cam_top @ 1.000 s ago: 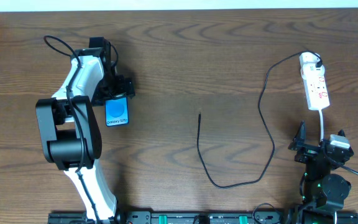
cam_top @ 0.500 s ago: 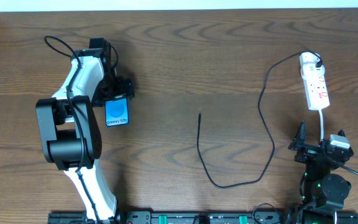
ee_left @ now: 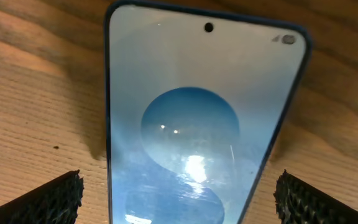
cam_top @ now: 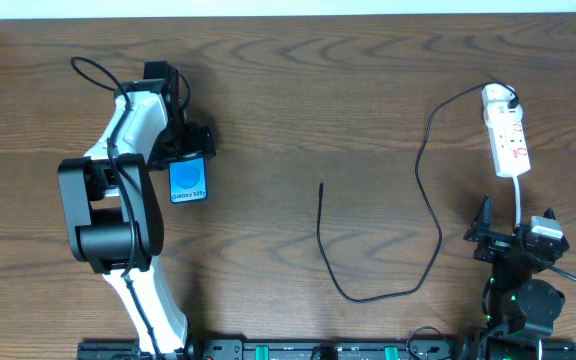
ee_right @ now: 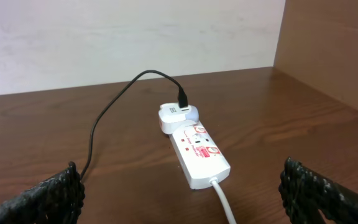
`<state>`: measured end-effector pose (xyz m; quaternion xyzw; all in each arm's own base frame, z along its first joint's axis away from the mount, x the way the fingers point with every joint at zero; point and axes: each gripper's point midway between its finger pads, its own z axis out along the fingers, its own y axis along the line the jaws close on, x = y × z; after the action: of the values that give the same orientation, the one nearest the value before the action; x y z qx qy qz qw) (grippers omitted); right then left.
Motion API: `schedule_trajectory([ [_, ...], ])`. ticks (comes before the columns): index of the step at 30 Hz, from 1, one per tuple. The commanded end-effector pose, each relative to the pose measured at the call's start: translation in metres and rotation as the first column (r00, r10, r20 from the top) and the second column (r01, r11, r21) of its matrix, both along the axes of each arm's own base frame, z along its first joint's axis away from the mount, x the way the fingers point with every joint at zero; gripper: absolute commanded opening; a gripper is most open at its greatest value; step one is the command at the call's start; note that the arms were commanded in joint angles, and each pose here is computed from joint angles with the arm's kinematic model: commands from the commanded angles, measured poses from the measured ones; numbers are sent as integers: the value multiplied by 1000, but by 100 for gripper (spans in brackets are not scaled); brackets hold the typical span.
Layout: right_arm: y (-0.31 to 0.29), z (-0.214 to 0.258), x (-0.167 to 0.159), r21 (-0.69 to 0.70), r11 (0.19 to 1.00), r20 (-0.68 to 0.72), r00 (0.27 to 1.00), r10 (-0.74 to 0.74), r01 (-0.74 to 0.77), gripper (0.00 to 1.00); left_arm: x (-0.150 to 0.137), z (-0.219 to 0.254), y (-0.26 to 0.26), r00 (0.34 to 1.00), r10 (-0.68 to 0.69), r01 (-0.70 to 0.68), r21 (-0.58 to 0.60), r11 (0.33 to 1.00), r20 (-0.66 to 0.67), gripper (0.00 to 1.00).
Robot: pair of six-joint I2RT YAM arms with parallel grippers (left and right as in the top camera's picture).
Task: Plug charger to phone and switch on socket
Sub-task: 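Lower the left gripper and grasp the phone's top edge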
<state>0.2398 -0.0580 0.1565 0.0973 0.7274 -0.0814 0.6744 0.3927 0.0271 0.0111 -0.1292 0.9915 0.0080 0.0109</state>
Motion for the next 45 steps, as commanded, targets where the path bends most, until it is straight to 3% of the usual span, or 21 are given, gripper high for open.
schedule_trajectory([
  [1, 2, -1, 0, -10, 1000, -5, 1000, 8, -8, 99, -7, -5, 5, 1000, -4, 5, 29, 1000, -24, 98],
  [23, 2, -1, 0, -10, 1000, -5, 1000, 8, -9, 99, -23, -25, 4, 999, -5, 6, 26, 1000, -52, 98],
  [30, 2, -1, 0, -10, 1000, -5, 1000, 8, -9, 99, -22, -25, -11, 997, -71, 68, -62, 996, -44, 98],
  [45, 2, -1, 0, -10, 1000, -5, 1000, 8, -9, 99, -22, -25, -11, 997, -71, 68, -64, 996, -43, 98],
])
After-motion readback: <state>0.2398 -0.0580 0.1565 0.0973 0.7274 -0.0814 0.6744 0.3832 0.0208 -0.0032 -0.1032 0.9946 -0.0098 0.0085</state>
